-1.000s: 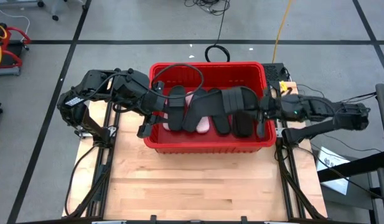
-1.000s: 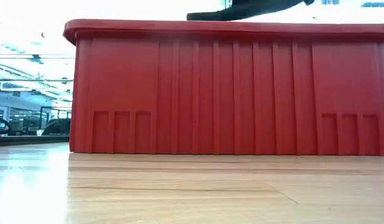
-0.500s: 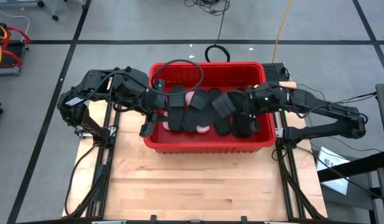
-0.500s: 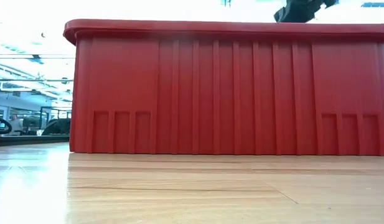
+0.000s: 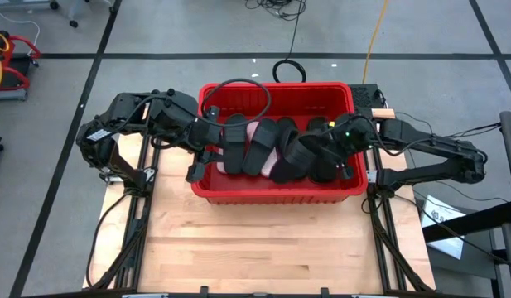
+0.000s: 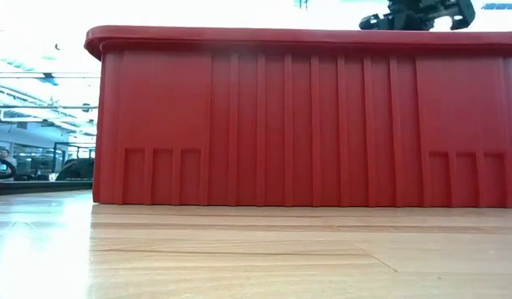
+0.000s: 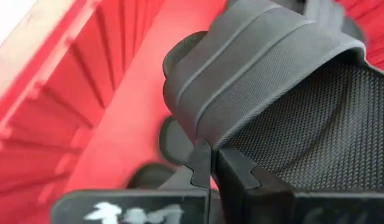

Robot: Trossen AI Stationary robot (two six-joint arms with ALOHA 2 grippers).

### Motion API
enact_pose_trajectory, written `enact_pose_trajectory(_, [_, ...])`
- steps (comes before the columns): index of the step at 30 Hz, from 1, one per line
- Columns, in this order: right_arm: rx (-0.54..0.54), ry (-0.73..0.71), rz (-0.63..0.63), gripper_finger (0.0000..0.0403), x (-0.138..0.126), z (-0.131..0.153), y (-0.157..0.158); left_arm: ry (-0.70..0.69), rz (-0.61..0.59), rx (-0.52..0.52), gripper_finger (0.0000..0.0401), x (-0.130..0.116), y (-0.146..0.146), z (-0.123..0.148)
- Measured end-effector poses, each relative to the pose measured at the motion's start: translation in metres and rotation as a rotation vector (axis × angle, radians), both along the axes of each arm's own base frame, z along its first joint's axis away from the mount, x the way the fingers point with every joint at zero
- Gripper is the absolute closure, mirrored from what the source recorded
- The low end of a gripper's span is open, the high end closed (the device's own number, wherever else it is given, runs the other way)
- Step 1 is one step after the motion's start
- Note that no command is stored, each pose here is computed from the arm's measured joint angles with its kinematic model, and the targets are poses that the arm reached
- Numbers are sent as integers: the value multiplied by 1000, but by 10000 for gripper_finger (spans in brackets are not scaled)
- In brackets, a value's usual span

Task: Pick and place slides into bin
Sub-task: Put the black slipper into the red bin

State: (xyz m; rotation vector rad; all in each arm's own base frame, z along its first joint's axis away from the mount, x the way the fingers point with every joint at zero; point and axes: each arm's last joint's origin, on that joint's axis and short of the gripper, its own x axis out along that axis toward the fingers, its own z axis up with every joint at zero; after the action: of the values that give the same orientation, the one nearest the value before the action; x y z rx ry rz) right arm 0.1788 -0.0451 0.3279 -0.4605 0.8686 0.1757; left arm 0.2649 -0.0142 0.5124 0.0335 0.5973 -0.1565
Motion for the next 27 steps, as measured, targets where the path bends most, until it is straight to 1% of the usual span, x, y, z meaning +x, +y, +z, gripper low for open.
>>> enact_pose_trajectory(2, [-15, 34, 31, 403, -1, -3, 0, 0, 0, 0, 286, 0, 0, 0])
enact_pose_trajectory(7, [-8, 112, 53, 403, 0, -10, 0, 0, 1, 2, 286, 0, 1, 0])
enact_pose_trajectory(9, [-21, 137, 78, 403, 3, -13, -1, 0, 2, 3, 286, 0, 1, 0])
enact_pose_trajectory(12, [-58, 184, 126, 403, 7, -19, -2, -1, -1, 13, 286, 0, 2, 0])
enact_pose_trajectory(20, [-236, 313, 129, 403, 24, -34, -13, -2, -1, 17, 286, 0, 3, 0])
enact_pose_trajectory(24, [-259, 345, 125, 403, 28, -38, -20, -2, -1, 17, 286, 0, 3, 0])
enact_pose_trajectory(27, [-276, 332, 122, 403, 31, -39, -26, -2, -1, 17, 286, 0, 3, 0])
